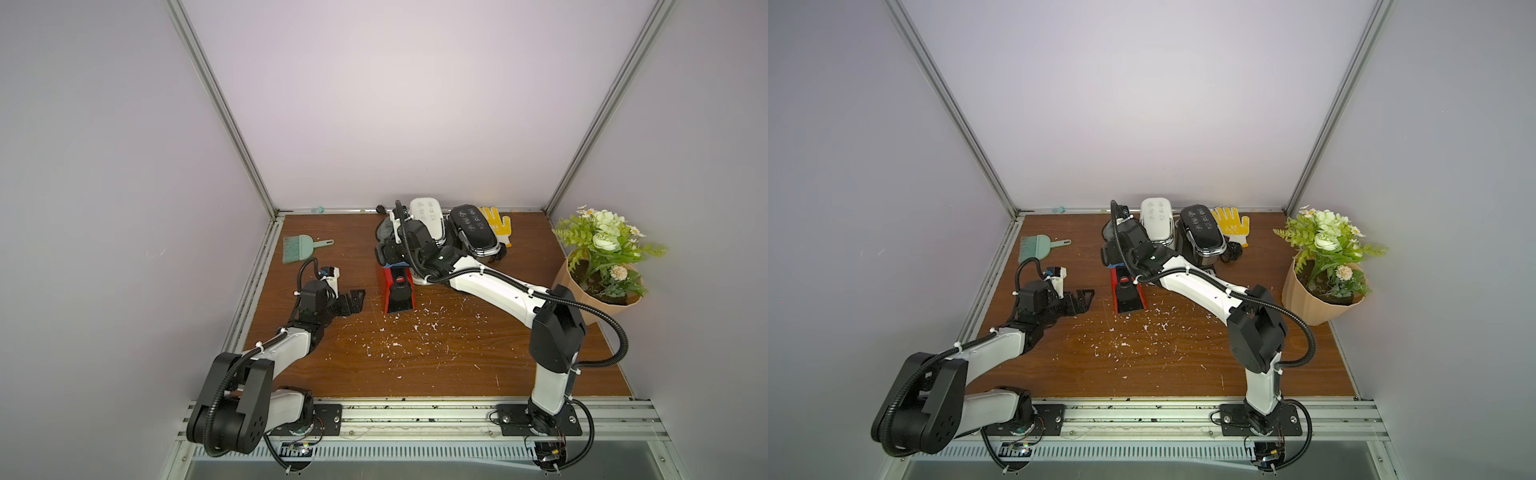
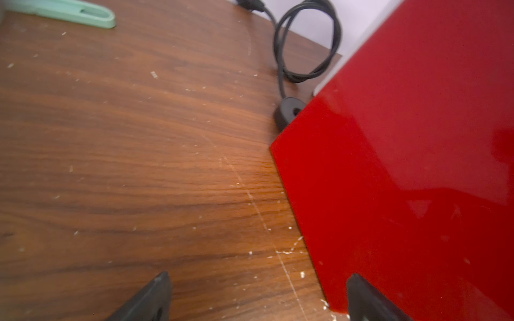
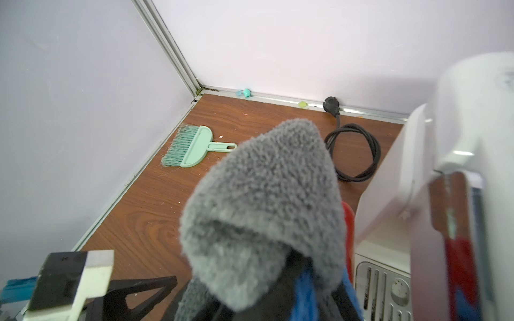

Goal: Wipe the surface of a coffee machine
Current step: Wipe the dirt from the surface of the coffee machine.

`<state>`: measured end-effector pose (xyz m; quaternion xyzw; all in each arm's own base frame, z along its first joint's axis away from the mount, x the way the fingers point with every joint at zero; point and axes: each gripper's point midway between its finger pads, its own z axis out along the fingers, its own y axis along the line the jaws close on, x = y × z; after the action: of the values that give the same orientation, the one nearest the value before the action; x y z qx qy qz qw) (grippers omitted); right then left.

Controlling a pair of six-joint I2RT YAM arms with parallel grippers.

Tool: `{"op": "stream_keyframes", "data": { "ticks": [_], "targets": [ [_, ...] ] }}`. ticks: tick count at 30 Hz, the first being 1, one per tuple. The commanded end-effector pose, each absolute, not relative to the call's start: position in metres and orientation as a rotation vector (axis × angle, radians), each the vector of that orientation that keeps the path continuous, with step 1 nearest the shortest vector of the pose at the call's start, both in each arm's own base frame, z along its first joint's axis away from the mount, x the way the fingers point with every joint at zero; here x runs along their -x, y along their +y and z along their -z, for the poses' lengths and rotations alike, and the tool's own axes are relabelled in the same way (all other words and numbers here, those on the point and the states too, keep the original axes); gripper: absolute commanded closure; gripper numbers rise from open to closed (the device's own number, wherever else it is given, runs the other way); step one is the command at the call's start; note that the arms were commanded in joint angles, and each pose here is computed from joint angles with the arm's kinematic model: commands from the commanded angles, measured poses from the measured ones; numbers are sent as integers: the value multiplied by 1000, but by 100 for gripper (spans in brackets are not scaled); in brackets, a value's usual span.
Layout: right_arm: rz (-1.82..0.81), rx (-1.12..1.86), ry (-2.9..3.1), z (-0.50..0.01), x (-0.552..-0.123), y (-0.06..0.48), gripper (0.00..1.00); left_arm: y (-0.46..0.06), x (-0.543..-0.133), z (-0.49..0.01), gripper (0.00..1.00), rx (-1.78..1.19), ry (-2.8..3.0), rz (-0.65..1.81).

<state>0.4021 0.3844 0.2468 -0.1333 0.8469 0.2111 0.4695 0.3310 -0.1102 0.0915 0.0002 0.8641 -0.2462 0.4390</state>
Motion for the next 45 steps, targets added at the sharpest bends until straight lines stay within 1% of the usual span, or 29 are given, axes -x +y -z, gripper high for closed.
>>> {"op": "stream_keyframes", "data": {
  "ticks": [1, 3, 7, 10, 14, 18, 21, 23, 27, 31, 34, 37, 40, 45],
  "targets": [
    [-323, 288, 2246, -197, -389, 332, 82, -127, -331, -115, 0, -102, 2074, 596],
    [-369, 277, 2239, -196, -377, 325, 81, -137, -326, -125, 0, -148, 2031, 598],
    [-490, 281, 2247, -190, -355, 323, 81, -151, -317, -136, 3, -217, 1985, 584],
    [-541, 298, 2242, -185, -346, 322, 81, -153, -310, -141, 4, -219, 1961, 519],
    [-616, 309, 2260, -171, -340, 322, 80, -150, -302, -132, 5, -171, 1990, 505],
    [-706, 328, 2260, -155, -335, 325, 80, -156, -284, -120, 6, -146, 1998, 578],
    [-833, 355, 2231, -150, -331, 338, 80, -165, -278, -119, 6, -155, 2000, 617],
    [-893, 378, 2226, -146, -330, 348, 80, -169, -279, -117, 5, -147, 2008, 627],
    [-912, 405, 2229, -134, -334, 356, 80, -181, -285, -116, 5, -157, 2019, 662],
    [-968, 442, 2227, -130, -326, 364, 80, -190, -301, -107, 4, -159, 2060, 640],
    [-1021, 454, 2222, -129, -314, 370, 80, -189, -316, -96, 4, -142, 2114, 560],
    [-1059, 487, 2212, -134, -299, 383, 80, -177, -327, -90, 2, -81, 2144, 454],
    [-1105, 529, 2201, -136, -282, 399, 80, -162, -331, -91, 0, -20, 2148, 358],
    [-1155, 591, 2195, -139, -266, 415, 80, -138, -336, -96, 1, 33, 2147, 222]
  ]
}}
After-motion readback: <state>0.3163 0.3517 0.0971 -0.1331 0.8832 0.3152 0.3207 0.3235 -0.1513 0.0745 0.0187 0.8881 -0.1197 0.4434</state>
